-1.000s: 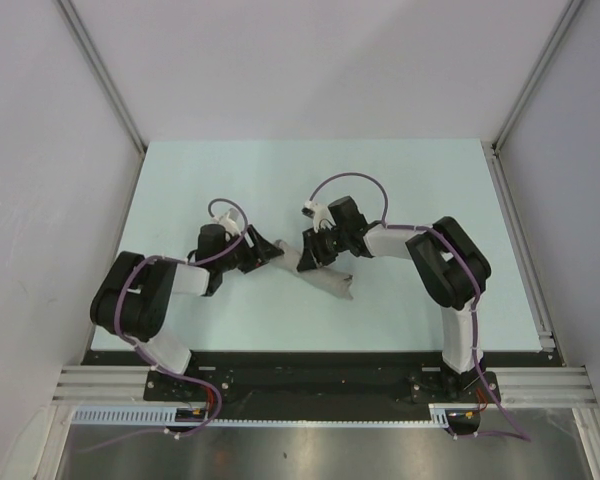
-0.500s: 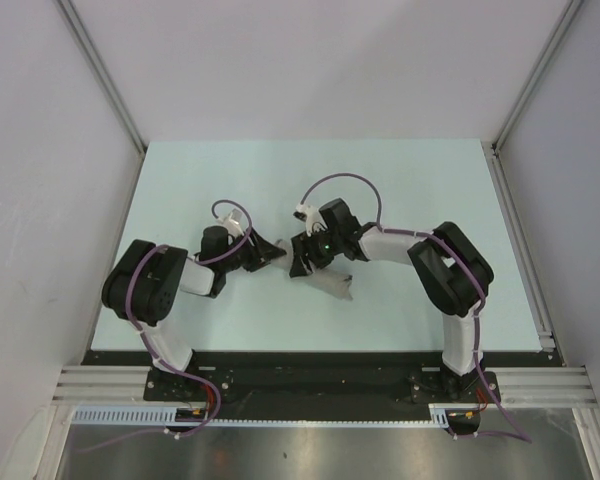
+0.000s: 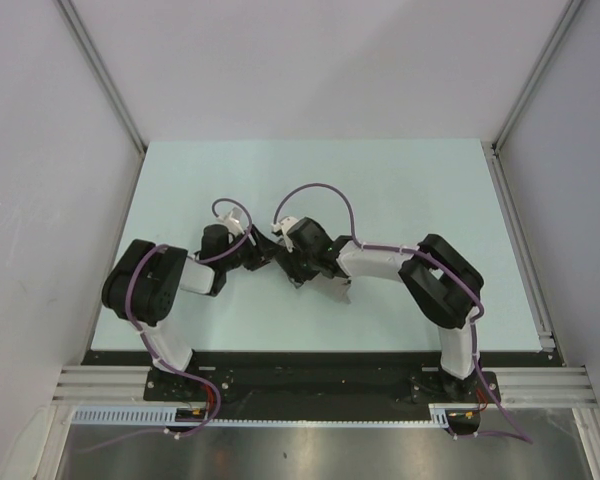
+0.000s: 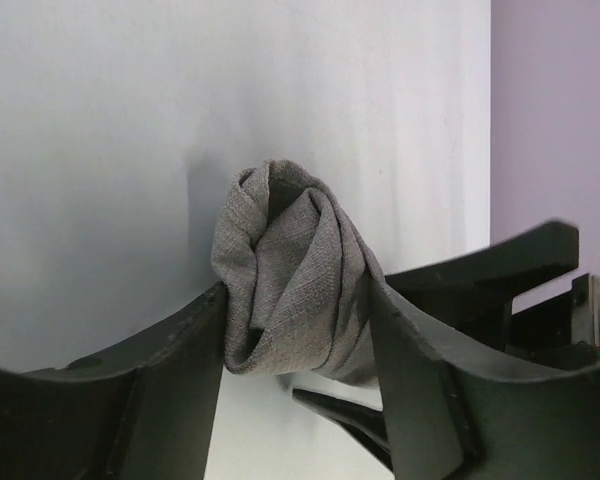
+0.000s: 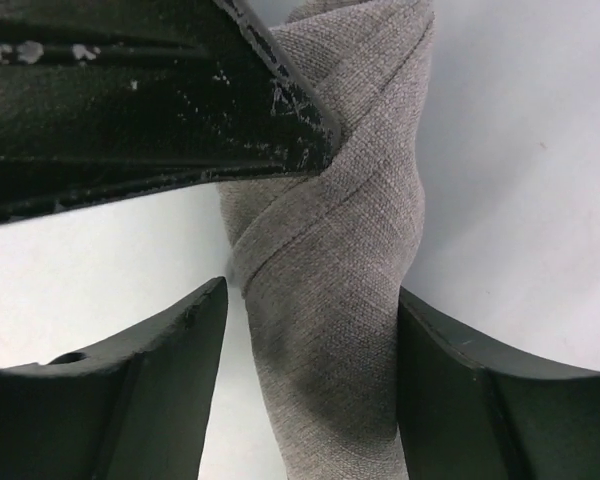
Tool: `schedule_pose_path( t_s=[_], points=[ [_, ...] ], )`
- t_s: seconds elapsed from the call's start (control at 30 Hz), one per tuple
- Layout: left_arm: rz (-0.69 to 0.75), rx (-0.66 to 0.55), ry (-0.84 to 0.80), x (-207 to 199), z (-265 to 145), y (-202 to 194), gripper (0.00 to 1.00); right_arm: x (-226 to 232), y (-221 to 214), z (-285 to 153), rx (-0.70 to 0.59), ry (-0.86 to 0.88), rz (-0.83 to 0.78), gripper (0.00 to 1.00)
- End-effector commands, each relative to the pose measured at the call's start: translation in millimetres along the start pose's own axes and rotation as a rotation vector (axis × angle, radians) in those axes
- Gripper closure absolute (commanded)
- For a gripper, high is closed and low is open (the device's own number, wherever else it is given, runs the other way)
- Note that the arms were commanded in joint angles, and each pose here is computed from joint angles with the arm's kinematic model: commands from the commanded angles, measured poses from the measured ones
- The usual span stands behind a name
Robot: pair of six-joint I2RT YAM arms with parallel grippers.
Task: Fold the napkin, place the utensils inside, and roll it up
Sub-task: Roll the napkin with the utensil
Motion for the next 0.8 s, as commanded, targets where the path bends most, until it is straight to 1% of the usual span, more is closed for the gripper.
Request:
schedule_pose_path(
  t_s=[0.0, 0.03, 0.1, 0.13, 0.2, 0.23, 0.4, 0.5, 0.57, 0.67, 0.73, 0.77],
  points=[
    [0.055, -0.024, -0.062, -25, 0, 11, 0.35, -14, -43, 6, 0.232, -0.168, 0.009, 0.41],
    [0.048, -0.031, -0.047, -24, -1, 14, 0.30, -16, -46, 6, 0.241, -0.182, 0.019, 0.44],
    [0.050, -0.054, -0.040, -26, -5, 18, 0.27, -20, -48, 5, 0.247, -0.202, 0.052, 0.51],
    [0.038, -0.066, -0.026, -23, -8, 22, 0.25, -26, -49, 4, 0.249, -0.227, 0.068, 0.51],
    [0.036, -0.087, -0.020, -23, -13, 26, 0.23, -32, -50, 2, 0.258, -0.250, 0.094, 0.52],
    [0.025, -0.101, -0.009, -20, -18, 31, 0.21, -40, -52, 1, 0.265, -0.273, 0.113, 0.52],
    [0.036, -0.168, 0.008, -23, -33, 40, 0.17, -66, -57, -2, 0.285, -0.334, 0.182, 0.54],
    [0.046, -0.184, 0.023, -26, -37, 41, 0.15, -82, -61, -1, 0.299, -0.370, 0.208, 0.54],
    [0.051, -0.203, 0.019, -33, -41, 42, 0.13, -93, -64, -1, 0.308, -0.388, 0.226, 0.53],
    [0.064, -0.221, 0.013, -42, -48, 44, 0.11, -99, -61, 1, 0.285, -0.378, 0.250, 0.52],
    [0.073, -0.230, 0.031, -46, -51, 45, 0.10, -99, -54, -2, 0.245, -0.338, 0.254, 0.47],
    [0.093, -0.243, 0.023, -52, -56, 46, 0.10, -99, -49, -4, 0.220, -0.320, 0.251, 0.41]
  ],
)
Point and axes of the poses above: each gripper's point midway between its finger pads, its own z axis out along the fingers, its own x axis along the line the jaws close on, y = z × x, the point moved 9 cm from there along -z, back along the fingers, and after that the axes turned 13 degrees about -z, right-handed, at the moved point
